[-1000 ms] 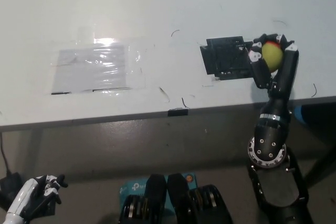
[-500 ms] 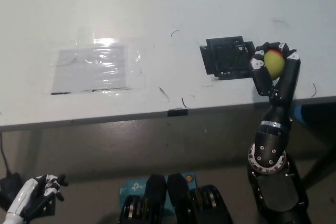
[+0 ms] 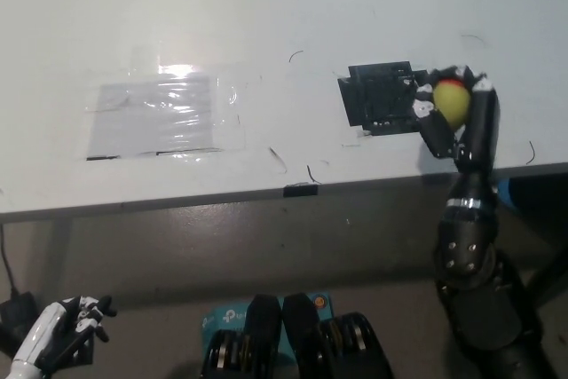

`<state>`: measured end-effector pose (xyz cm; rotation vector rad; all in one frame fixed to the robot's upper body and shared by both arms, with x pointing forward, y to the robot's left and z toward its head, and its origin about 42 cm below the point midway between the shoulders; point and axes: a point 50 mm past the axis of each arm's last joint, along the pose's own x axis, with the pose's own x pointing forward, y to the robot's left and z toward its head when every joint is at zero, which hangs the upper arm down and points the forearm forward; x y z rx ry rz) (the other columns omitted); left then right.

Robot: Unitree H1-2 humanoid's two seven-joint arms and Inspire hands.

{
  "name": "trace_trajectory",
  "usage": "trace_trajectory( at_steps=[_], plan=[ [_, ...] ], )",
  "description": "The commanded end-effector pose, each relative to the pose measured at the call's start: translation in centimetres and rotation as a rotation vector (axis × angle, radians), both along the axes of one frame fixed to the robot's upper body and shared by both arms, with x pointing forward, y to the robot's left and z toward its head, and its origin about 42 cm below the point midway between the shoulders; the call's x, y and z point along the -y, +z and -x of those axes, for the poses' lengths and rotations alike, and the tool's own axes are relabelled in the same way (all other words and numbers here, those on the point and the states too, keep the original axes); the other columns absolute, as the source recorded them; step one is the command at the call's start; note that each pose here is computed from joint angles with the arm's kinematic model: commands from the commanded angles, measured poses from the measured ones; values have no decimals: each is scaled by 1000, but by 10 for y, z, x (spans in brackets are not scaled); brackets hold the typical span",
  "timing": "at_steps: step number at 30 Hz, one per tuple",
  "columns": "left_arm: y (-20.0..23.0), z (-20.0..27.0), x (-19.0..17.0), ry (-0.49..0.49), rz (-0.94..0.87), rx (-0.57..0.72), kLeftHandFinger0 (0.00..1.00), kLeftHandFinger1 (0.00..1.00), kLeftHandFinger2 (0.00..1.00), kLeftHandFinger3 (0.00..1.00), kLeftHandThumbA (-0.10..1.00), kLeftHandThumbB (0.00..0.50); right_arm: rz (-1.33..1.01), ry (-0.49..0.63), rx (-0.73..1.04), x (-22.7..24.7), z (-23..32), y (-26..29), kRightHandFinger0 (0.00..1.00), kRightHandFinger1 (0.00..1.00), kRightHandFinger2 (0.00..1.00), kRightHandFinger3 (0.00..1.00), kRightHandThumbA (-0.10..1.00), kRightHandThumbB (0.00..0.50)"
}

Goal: The robot uses right hand to squeeze a small tennis ball placed on the black area of the table

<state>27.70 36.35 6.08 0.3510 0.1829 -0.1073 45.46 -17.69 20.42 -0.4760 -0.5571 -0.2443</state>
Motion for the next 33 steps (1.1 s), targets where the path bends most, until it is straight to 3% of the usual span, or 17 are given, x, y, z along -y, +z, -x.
trace_trajectory(
  at_steps=[1,2,3,6,11,13,14,16,18,21,25,26,27,28,29,30,33],
  plan=[
    [10,-2,-8,-11,-22,26,21,90,255,421,686,451,281,44,15,4,-24,35,0,0,305,240,-100,313],
    [10,-1,-9,-9,-25,21,23,89,256,423,689,453,331,43,2,6,-27,35,0,0,302,216,-100,318],
    [10,-1,-9,-9,-14,18,20,91,259,420,676,448,369,48,-19,8,-28,35,0,0,319,211,-100,289],
    [9,-2,-10,-16,-29,27,6,91,275,415,682,435,489,53,-50,10,-33,27,0,0,332,231,-100,310],
    [10,-2,-9,-15,-27,28,14,96,272,396,684,453,576,62,-87,8,-36,13,0,5,390,200,-100,291],
    [10,-2,-8,-16,-17,26,3,76,246,395,677,457,673,73,-162,8,-36,0,0,75,448,231,-100,187],
    [10,-2,-8,-17,-20,25,4,75,241,393,681,457,707,71,-170,7,-37,-4,0,109,474,259,-100,212],
    [10,-4,-9,-23,-22,35,3,76,248,401,687,458,770,74,-179,6,-39,-9,0,162,542,382,-100,196],
    [11,-4,-8,-19,-22,30,1,76,237,382,657,440,905,57,-301,5,-45,-23,0,253,607,492,-100,97],
    [9,-4,-9,-23,-22,29,7,79,237,384,670,450,934,54,-343,5,-48,-31,0,228,537,238,-100,12],
    [10,-4,-7,-25,-25,20,0,59,217,364,648,440,967,41,-383,4,-54,-36,0,221,567,251,-100,1],
    [9,-3,-7,-24,-21,20,0,62,219,366,644,436,971,38,-381,4,-56,-35,27,284,639,381,-100,38],
    [9,-2,-6,-26,-20,22,0,62,219,367,643,436,977,36,-379,4,-57,-34,5,260,582,417,-100,23],
    [10,-2,-7,-26,-19,17,1,70,230,349,642,435,984,33,-391,4,-60,-31,0,209,483,398,-100,14],
    [9,-2,-7,-27,-19,17,0,70,232,347,643,435,985,32,-391,4,-60,-31,0,196,467,378,-100,16],
    [9,0,-6,-25,-12,18,0,67,226,343,638,436,987,26,-384,4,-61,-31,0,171,440,275,-100,21],
    [8,2,-7,-29,-2,19,0,49,213,327,617,413,990,24,-368,5,-65,-27,0,154,462,197,-100,34]
  ],
)
